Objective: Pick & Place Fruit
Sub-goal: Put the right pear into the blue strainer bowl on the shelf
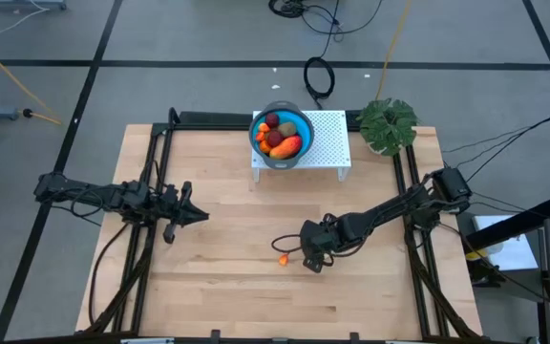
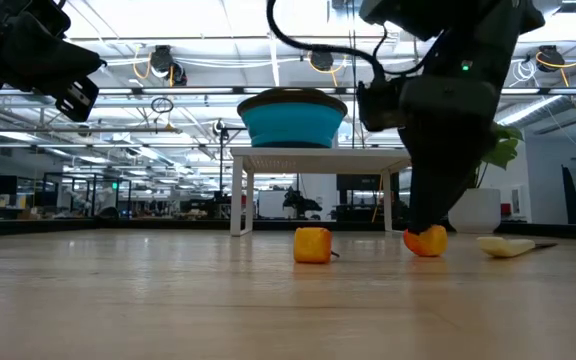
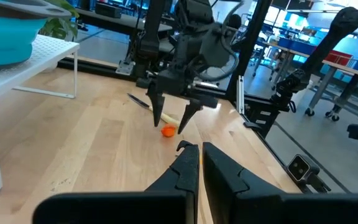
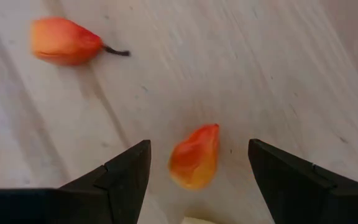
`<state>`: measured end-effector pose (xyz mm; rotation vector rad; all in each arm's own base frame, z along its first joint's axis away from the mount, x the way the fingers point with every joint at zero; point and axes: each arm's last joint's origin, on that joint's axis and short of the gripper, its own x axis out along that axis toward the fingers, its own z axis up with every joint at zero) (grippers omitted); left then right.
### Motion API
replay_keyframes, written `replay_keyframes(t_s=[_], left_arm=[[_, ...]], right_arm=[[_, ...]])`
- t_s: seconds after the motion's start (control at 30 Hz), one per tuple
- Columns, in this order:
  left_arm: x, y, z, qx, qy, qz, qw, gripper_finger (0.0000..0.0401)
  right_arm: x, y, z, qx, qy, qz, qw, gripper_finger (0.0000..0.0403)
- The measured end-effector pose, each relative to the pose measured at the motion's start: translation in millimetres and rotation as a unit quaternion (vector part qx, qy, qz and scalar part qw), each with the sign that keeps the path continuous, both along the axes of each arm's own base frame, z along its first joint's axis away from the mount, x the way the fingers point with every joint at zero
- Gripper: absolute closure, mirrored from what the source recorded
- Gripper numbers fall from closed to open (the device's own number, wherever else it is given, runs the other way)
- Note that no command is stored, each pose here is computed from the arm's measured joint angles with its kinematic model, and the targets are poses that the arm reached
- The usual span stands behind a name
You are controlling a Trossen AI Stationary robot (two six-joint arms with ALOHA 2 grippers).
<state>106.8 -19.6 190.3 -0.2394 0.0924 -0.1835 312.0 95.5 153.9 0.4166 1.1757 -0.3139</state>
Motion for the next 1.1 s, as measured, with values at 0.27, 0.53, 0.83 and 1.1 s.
replay_keyframes(t_s=[0.27,0.53,0.83,1.1], left_arm=[[0.0,0.0,-0.3,0.0,0.002,0.0,1.0,0.0382],[0.0,0.0,-0.3,0.001,0.001,0.0,1.0,0.0382],[0.1,0.5,-0.2,0.002,0.001,0.009,1.0,0.0382],[0.1,0.5,-0.1,0.001,0.001,0.009,1.0,0.0382]], right_arm=[[0.0,-0.1,-5.7,-0.004,0.013,0.001,1.0,0.0138],[-1.3,-2.9,-6.3,-0.011,0.023,0.001,1.0,0.0138],[2.5,-1.7,-17.8,-0.017,0.032,0.0,0.999,0.0138],[2.2,-2.0,-18.9,-0.02,0.035,-0.002,0.999,0.0168]])
